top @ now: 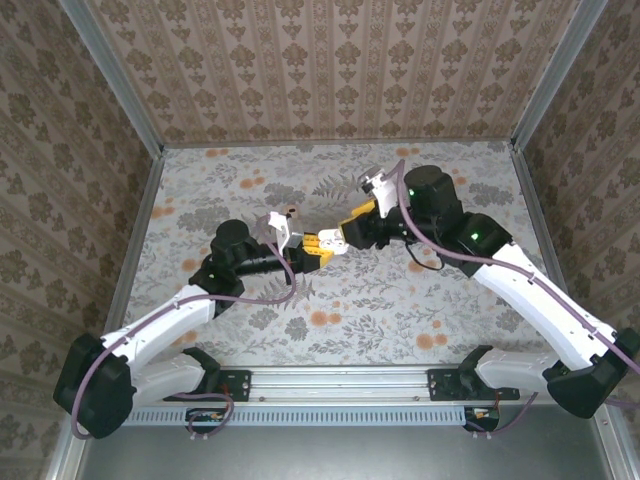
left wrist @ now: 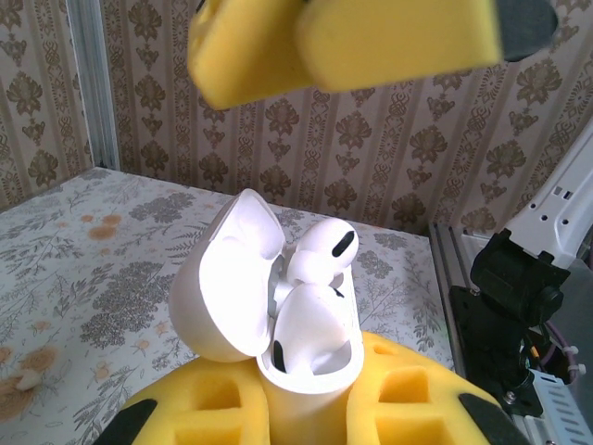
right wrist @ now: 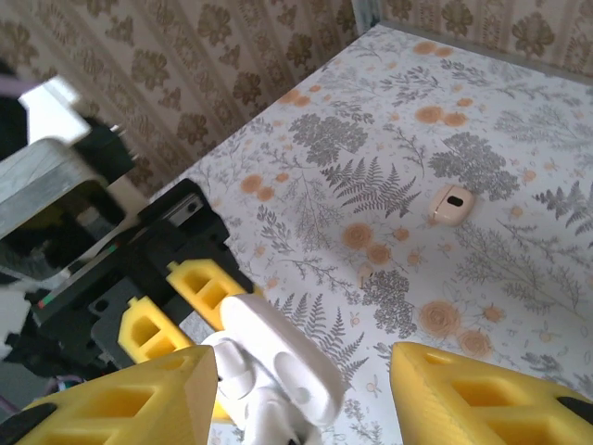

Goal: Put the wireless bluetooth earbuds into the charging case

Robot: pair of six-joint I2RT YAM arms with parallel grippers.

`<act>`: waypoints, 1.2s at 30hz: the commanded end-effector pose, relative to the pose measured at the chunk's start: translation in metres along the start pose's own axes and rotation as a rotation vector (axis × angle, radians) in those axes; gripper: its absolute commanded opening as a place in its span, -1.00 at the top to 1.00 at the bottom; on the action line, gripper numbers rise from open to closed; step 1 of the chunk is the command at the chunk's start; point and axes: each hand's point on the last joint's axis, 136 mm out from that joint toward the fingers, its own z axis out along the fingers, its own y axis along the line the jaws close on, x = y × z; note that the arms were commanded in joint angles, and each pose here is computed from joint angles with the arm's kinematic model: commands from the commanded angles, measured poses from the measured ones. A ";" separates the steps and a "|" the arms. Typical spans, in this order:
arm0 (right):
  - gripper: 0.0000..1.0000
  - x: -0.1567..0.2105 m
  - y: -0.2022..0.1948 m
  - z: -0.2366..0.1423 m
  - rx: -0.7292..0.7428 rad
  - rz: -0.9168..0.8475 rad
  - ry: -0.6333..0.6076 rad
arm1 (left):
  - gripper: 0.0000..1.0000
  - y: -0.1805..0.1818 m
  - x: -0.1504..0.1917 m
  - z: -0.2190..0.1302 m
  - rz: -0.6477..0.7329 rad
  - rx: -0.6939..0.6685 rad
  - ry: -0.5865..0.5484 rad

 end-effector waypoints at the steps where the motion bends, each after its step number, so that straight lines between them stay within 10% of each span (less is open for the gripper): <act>1: -0.03 -0.010 -0.004 -0.002 -0.052 0.166 -0.023 | 1.00 -0.009 -0.007 -0.003 0.030 0.028 -0.026; 15: 0.35 0.005 -0.013 0.050 -0.313 0.465 0.063 | 1.00 -0.009 -0.010 0.002 0.041 0.053 -0.029; 36: 0.49 0.016 0.035 0.009 -0.544 0.370 0.091 | 1.00 0.008 -0.006 0.012 -0.033 0.030 -0.011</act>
